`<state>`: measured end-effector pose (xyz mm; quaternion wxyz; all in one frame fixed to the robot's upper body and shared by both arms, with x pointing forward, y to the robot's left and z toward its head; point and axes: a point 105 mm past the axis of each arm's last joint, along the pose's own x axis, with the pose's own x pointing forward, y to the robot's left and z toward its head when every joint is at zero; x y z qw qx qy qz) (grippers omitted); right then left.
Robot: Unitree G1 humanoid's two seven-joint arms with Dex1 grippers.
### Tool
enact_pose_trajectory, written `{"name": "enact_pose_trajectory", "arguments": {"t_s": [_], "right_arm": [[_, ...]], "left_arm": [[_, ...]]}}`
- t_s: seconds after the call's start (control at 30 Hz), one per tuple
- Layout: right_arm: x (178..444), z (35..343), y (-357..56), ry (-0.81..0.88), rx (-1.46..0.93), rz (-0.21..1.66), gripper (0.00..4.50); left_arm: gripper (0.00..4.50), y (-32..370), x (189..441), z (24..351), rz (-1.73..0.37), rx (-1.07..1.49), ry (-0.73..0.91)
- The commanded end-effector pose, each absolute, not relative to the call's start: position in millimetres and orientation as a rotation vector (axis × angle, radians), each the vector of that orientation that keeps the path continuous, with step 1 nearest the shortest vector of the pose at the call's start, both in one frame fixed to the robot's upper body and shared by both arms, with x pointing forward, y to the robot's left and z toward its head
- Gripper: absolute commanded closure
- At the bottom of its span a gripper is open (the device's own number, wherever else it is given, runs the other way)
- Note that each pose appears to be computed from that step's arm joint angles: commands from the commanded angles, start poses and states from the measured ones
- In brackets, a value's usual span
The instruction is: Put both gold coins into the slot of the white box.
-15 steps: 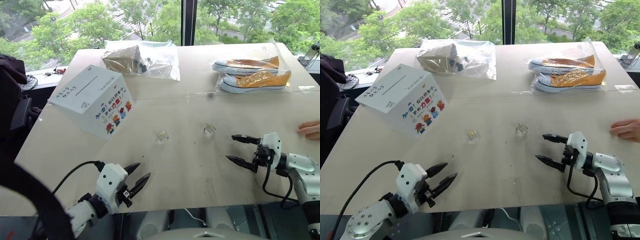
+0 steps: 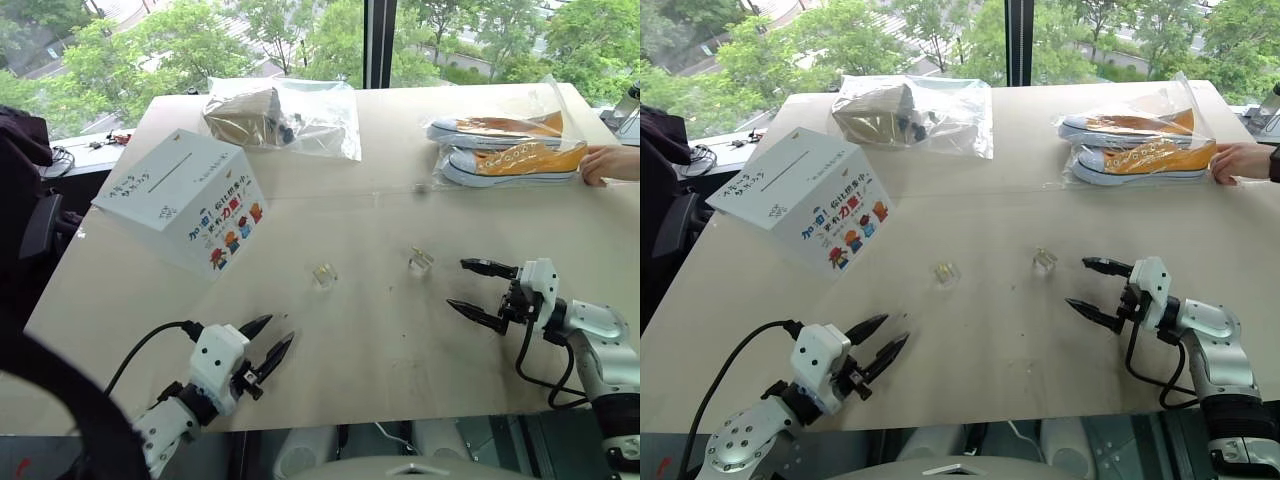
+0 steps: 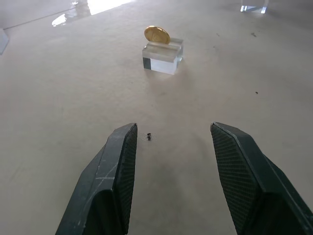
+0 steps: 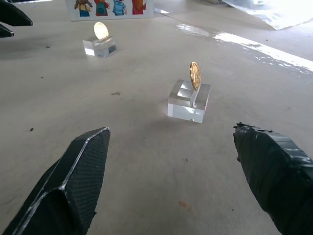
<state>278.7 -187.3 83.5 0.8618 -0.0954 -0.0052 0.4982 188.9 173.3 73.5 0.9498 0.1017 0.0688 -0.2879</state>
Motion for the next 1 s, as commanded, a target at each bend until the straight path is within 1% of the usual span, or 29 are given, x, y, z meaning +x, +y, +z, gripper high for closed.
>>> {"name": "enact_pose_trajectory", "arguments": {"t_s": [0.03,0.4,0.53,0.67,0.77,0.8,1.0], "right_arm": [[281,94,-185,-0.062,-0.222,1.045,0.18],[284,98,-181,-0.088,-0.195,1.031,0.18],[290,112,-171,-0.142,-0.165,1.013,0.18],[299,130,-155,-0.192,-0.149,0.992,0.18],[309,136,-138,-0.167,-0.198,0.953,0.18],[311,134,-134,-0.133,-0.220,0.944,0.18],[316,125,-116,-0.063,-0.269,0.921,0.18]], "left_arm": [[2.09,170,189,80,-0.597,0.218,0.106],[2.09,169,189,83,-0.596,0.215,0.098],[2.09,168,189,87,-0.603,0.224,0.083],[2.09,162,192,100,-0.641,0.227,0.043],[2.09,149,195,116,-0.728,0.205,0.008],[2.09,145,195,120,-0.753,0.202,0.004],[2.09,132,200,141,-0.847,0.216,-0.020]]}}
